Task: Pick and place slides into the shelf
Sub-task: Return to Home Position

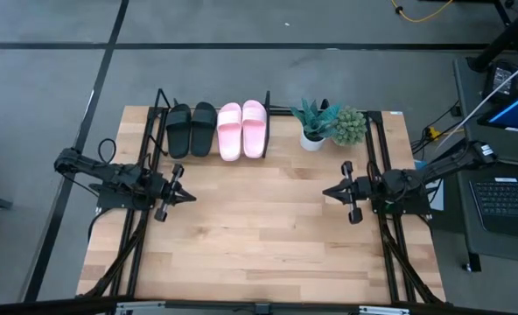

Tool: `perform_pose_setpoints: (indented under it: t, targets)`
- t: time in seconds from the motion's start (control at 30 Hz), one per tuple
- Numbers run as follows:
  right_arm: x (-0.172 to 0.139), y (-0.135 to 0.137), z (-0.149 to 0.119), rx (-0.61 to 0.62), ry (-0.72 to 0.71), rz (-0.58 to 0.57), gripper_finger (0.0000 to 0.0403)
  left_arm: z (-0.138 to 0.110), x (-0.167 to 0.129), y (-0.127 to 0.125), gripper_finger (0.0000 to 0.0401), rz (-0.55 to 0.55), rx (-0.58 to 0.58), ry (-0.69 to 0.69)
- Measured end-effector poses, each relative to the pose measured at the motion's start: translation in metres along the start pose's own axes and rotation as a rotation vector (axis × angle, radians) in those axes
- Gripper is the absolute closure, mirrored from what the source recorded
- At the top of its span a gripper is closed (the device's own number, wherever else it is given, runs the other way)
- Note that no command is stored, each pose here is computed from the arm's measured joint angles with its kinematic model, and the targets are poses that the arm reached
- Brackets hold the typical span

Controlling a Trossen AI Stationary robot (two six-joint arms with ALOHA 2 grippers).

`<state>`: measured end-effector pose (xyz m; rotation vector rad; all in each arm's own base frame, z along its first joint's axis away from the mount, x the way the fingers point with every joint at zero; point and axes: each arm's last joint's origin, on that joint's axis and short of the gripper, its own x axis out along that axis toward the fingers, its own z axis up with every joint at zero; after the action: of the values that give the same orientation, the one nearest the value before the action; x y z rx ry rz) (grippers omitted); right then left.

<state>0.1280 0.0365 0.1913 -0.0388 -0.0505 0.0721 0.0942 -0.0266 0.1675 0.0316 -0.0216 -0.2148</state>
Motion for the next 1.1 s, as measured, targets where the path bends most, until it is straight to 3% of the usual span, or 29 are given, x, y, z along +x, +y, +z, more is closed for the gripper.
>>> perform_pose_setpoints:
  t: [0.17, 0.33, 0.6, 0.77, 1.1]
  targets:
    - [-0.008, -0.001, -0.014, 0.002, -0.043, -0.003, 0.0392, 0.000, 0.000, 0.000, 0.0401, 0.001, 0.040, 0.000]
    - [-0.008, -0.001, -0.020, -0.002, 0.011, 0.001, 0.0395, 0.000, 0.000, 0.000, 0.0401, 0.001, 0.091, 0.000]
    - [-0.008, -0.003, -0.020, -0.006, 0.009, -0.058, 0.0377, 0.000, 0.000, 0.000, 0.0401, 0.002, 0.081, 0.000]
    - [-0.008, -0.003, -0.021, 0.096, 0.017, -0.078, 0.0377, 0.000, 0.000, 0.000, 0.0401, 0.002, 0.081, 0.000]
    - [-0.008, -0.003, -0.021, 0.088, 0.017, -0.078, 0.0382, 0.000, 0.000, 0.000, 0.0401, 0.002, 0.081, 0.000]
